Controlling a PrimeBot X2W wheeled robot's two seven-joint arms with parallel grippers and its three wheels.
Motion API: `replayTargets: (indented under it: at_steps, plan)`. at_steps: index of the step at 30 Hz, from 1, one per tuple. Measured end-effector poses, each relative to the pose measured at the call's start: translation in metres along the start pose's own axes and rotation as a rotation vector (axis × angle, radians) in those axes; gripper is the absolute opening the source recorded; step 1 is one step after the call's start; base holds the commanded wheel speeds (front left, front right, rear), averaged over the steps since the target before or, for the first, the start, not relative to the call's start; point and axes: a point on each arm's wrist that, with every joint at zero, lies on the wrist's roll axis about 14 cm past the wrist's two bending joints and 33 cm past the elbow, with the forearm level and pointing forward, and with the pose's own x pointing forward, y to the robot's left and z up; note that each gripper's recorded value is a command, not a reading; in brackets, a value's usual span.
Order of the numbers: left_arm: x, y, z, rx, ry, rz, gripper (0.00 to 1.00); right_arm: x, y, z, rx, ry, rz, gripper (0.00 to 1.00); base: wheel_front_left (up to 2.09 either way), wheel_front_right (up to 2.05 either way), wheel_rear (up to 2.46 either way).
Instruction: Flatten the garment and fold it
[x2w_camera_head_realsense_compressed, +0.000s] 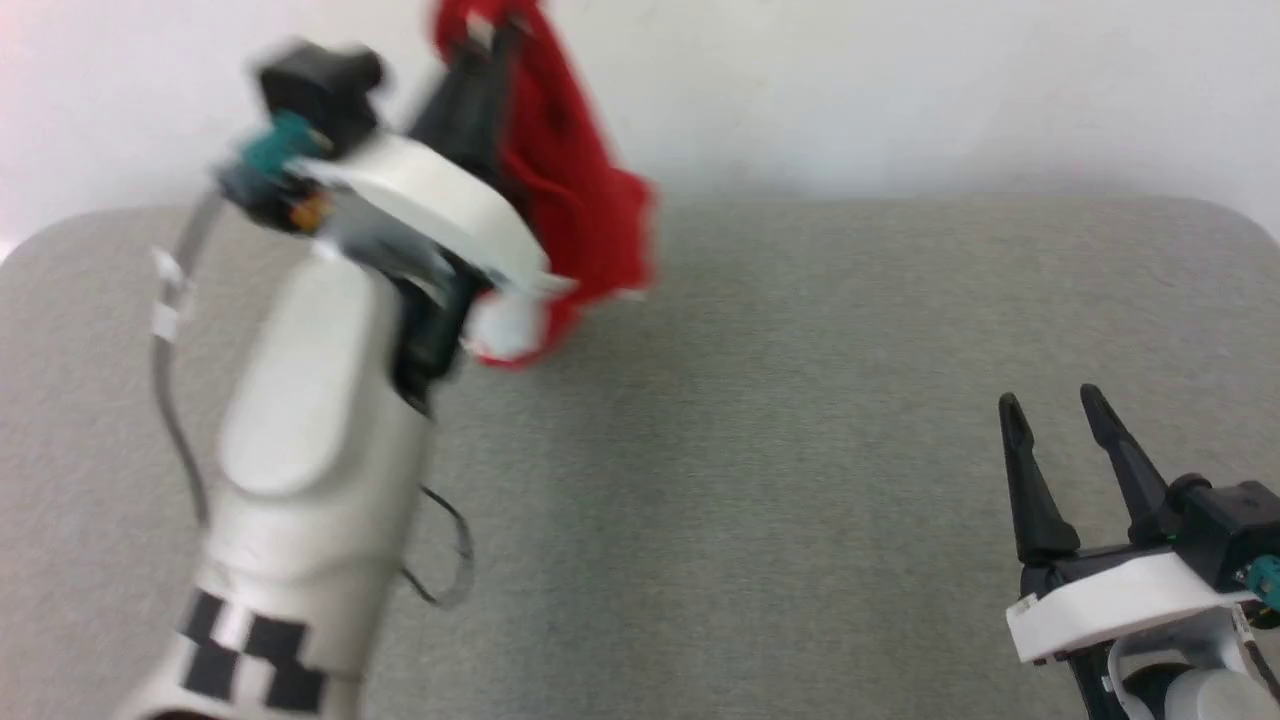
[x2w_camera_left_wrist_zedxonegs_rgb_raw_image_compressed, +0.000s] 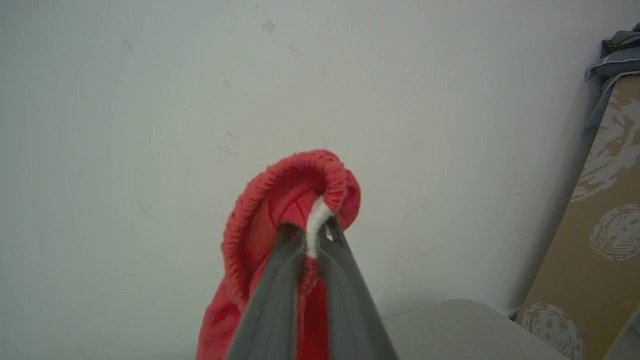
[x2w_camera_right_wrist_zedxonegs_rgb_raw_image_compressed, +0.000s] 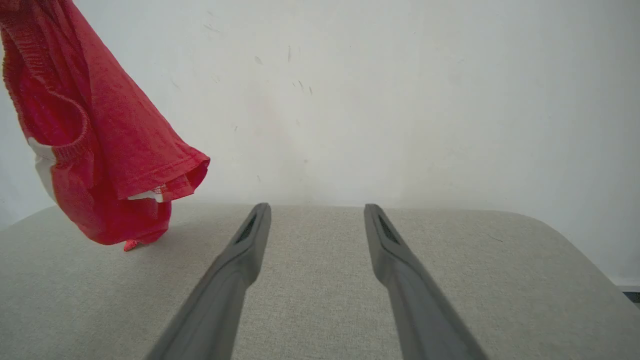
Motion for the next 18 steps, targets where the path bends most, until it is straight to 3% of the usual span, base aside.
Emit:
replayTargets:
  at_steps: [6,11,15,16,17,18]
  plan:
    - [-0.036,-0.064,-0.081,-0.177,0.190,-0.099,0.00,-0.019,-0.020,0.002,0.000,0.000,-0.069,1.00,0.00,0.00,0.00]
    - [-0.125,-0.065,-0.185,-0.287,0.502,0.038,0.00,-0.028,-0.030,-0.001,0.005,0.011,-0.104,1.00,0.00,0.00,0.00]
    - [-0.186,-0.064,-0.231,-0.315,0.666,0.117,0.00,-0.026,-0.031,-0.006,0.009,0.023,-0.106,1.00,0.00,0.00,0.00]
    - [-0.193,-0.064,-0.234,-0.315,0.675,0.125,0.15,-0.026,-0.031,-0.007,0.010,0.025,-0.104,1.00,0.00,0.00,0.00]
    - [-0.196,-0.065,-0.234,-0.316,0.672,0.126,0.49,-0.025,-0.030,-0.008,0.010,0.026,-0.103,1.00,0.00,0.00,0.00]
    - [-0.196,-0.066,-0.231,-0.312,0.654,0.124,1.00,-0.024,-0.030,-0.008,0.011,0.026,-0.101,1.00,0.00,0.00,0.00]
